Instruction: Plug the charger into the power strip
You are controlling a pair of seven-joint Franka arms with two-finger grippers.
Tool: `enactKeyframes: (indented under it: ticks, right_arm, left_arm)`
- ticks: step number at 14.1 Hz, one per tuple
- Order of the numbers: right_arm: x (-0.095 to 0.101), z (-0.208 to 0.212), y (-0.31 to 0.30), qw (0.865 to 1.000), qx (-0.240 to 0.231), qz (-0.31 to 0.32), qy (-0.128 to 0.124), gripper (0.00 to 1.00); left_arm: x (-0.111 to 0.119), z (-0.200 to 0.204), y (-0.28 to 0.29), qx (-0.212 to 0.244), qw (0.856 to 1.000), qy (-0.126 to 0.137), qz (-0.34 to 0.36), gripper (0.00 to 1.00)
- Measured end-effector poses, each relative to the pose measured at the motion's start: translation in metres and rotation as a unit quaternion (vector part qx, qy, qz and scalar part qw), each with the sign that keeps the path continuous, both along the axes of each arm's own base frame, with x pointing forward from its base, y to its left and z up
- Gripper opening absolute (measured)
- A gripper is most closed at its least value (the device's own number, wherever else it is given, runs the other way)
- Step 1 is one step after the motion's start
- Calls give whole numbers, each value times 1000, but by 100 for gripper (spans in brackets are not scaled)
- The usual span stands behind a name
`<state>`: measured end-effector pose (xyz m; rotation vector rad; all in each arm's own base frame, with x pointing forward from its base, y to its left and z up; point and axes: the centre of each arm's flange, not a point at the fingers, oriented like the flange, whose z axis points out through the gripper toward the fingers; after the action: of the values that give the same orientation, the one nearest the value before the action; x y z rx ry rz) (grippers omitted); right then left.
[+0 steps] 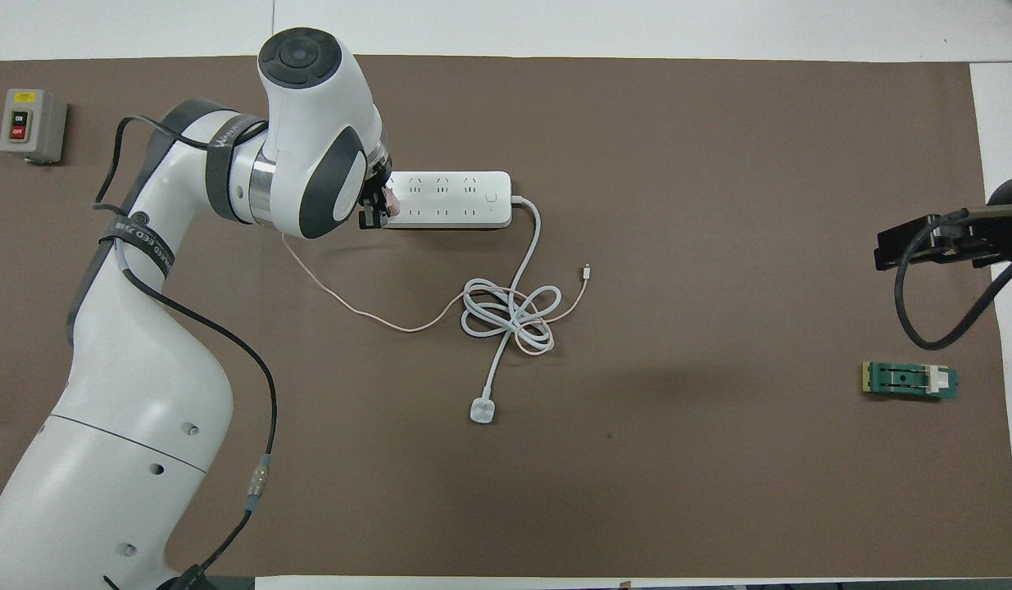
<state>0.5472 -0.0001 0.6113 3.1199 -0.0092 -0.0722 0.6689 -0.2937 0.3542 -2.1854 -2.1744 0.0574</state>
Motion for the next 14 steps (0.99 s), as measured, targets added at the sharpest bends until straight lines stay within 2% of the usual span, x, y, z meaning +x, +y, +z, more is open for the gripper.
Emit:
enactKeyframes:
  ticks: [14]
  right_arm:
    - [0, 0, 1, 1000, 0, 1, 0, 100]
  left_arm:
    - [-1, 0, -3, 8, 1000, -3, -7, 29]
